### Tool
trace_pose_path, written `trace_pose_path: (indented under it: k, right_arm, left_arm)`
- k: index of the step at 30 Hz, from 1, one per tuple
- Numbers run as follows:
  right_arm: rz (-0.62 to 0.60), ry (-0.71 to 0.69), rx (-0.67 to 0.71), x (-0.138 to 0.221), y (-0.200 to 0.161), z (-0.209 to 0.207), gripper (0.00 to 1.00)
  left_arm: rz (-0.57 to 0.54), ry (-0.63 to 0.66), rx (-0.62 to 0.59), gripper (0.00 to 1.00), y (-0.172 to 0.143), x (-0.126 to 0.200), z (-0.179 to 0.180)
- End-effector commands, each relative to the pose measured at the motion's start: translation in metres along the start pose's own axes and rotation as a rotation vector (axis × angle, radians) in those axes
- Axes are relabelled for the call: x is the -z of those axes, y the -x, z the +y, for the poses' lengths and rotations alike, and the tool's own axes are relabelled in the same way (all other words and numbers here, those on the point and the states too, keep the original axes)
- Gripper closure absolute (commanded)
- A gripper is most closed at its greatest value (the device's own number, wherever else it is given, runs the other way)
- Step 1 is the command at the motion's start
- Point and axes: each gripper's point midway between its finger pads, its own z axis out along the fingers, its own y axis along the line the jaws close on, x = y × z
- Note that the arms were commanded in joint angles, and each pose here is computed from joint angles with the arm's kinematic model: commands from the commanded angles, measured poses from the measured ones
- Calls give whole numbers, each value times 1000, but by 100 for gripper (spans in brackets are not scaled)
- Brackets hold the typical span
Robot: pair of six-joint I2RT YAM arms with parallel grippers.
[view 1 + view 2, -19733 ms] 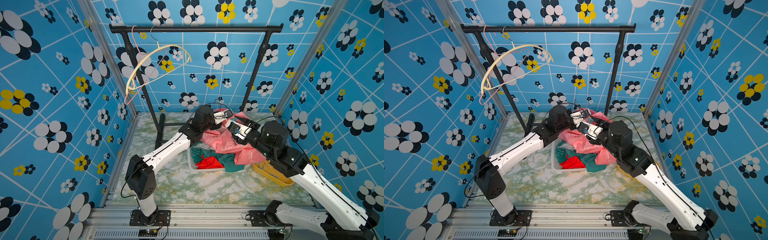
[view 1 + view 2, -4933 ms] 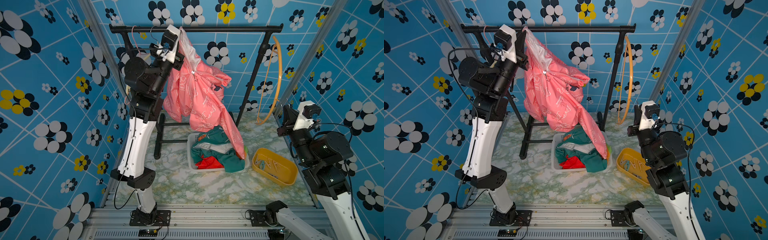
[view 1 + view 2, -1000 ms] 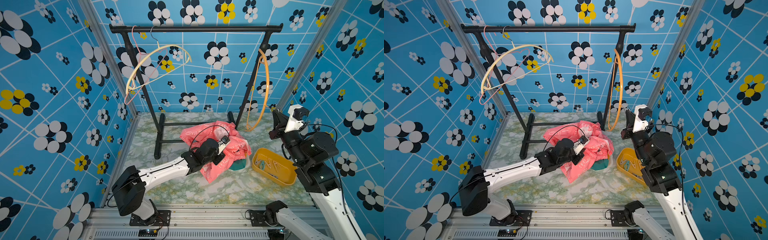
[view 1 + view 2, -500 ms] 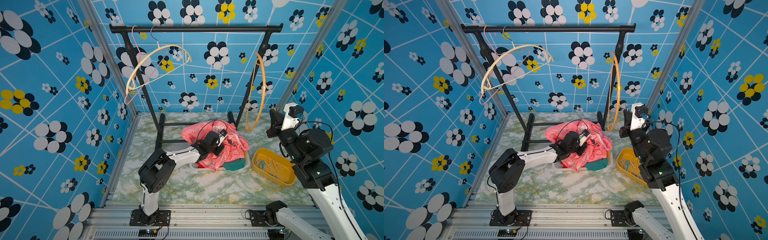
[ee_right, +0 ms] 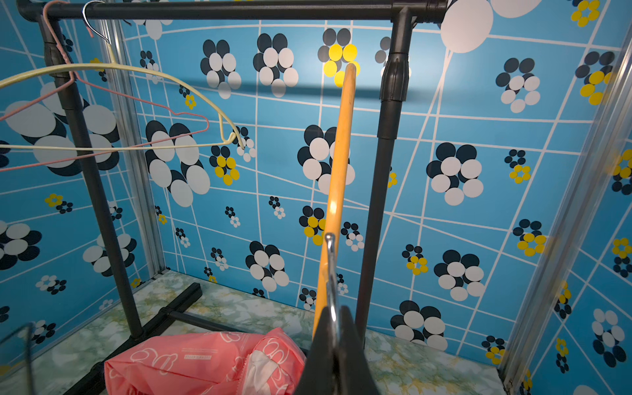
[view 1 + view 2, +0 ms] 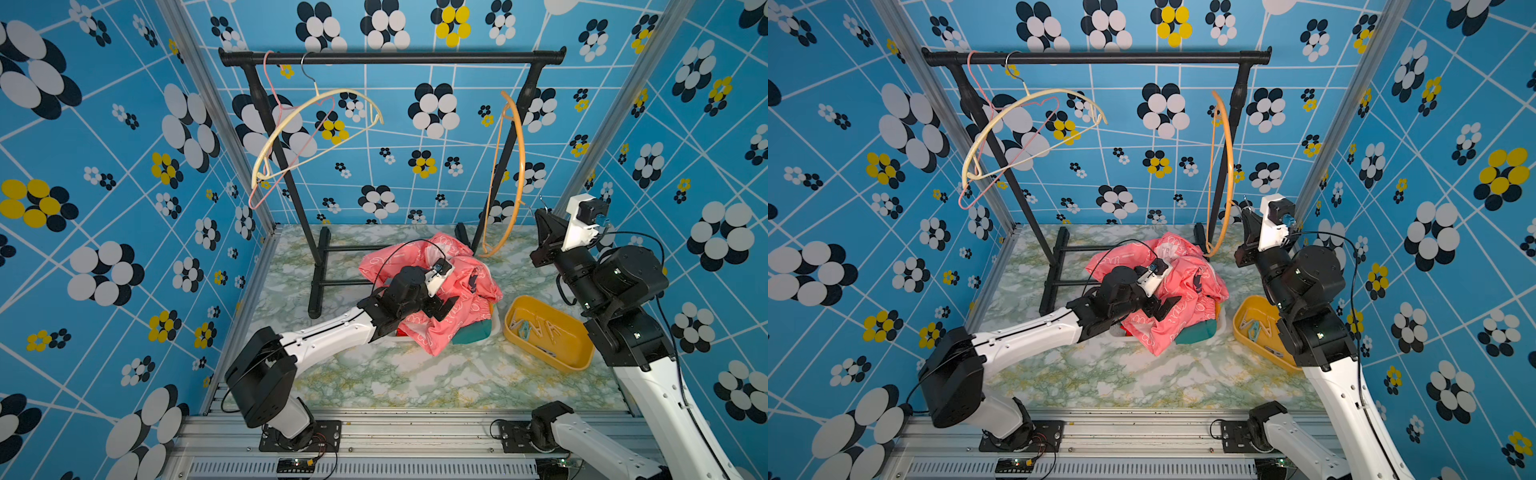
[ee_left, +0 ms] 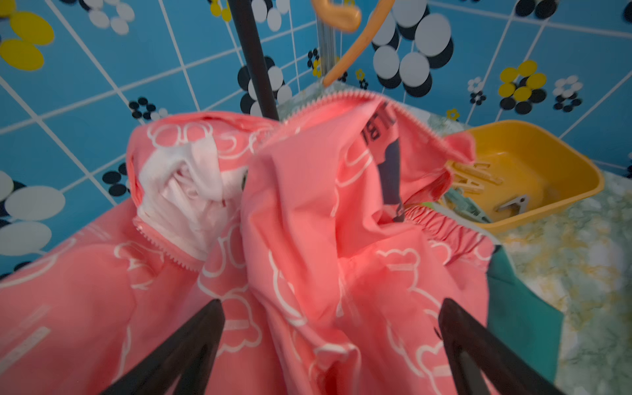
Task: Remove the clothespins securing jackets to the hanger
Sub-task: Place the jacket in the basket, then place the hanger at the clothesline.
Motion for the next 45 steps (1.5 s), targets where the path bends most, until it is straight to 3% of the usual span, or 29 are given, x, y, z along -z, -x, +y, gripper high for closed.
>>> trace_pose_path:
  k: [1,6,8,14,21,24,27,34,37,42,43,45]
  right_arm:
    - [-85,14,-51,4,39,-1,100]
    - [16,-30,-160,-14,30,-7,100]
    - [54,-46,-195,-21,22,-9,100]
    - [80,-61,-272,-26,14,-10,100]
    - [98,-35,-294,-27,11,-5,100]
    - [109,-31,-294,-29,7,-4,100]
    - [114,-18,-295,-32,6,-1,100]
    - [94,10,-301,-32,11,3,100]
    - [87,23,-301,-32,11,5,100]
    - [73,81,-283,-34,13,15,99]
    - [71,93,-276,-34,13,17,94]
    - [61,118,-263,-32,16,21,74]
  left_arm:
    - [-134,-34,-73,1,46,31,-8]
    - [-266,-29,-160,0,89,34,-20]
    - [-283,9,-206,9,98,21,-20]
    - [-363,183,-309,18,116,-21,-10]
    - [-403,225,-369,27,138,-55,-7]
    - [-415,213,-367,41,143,-62,-9]
    - [-402,208,-359,63,137,-71,-10]
    - [-383,225,-352,86,132,-71,-4]
    - [-385,222,-343,100,134,-68,-3]
    - [-367,197,-313,100,127,-69,-2]
    - [-359,195,-309,100,124,-70,-2]
    - [-370,209,-297,100,132,-59,2]
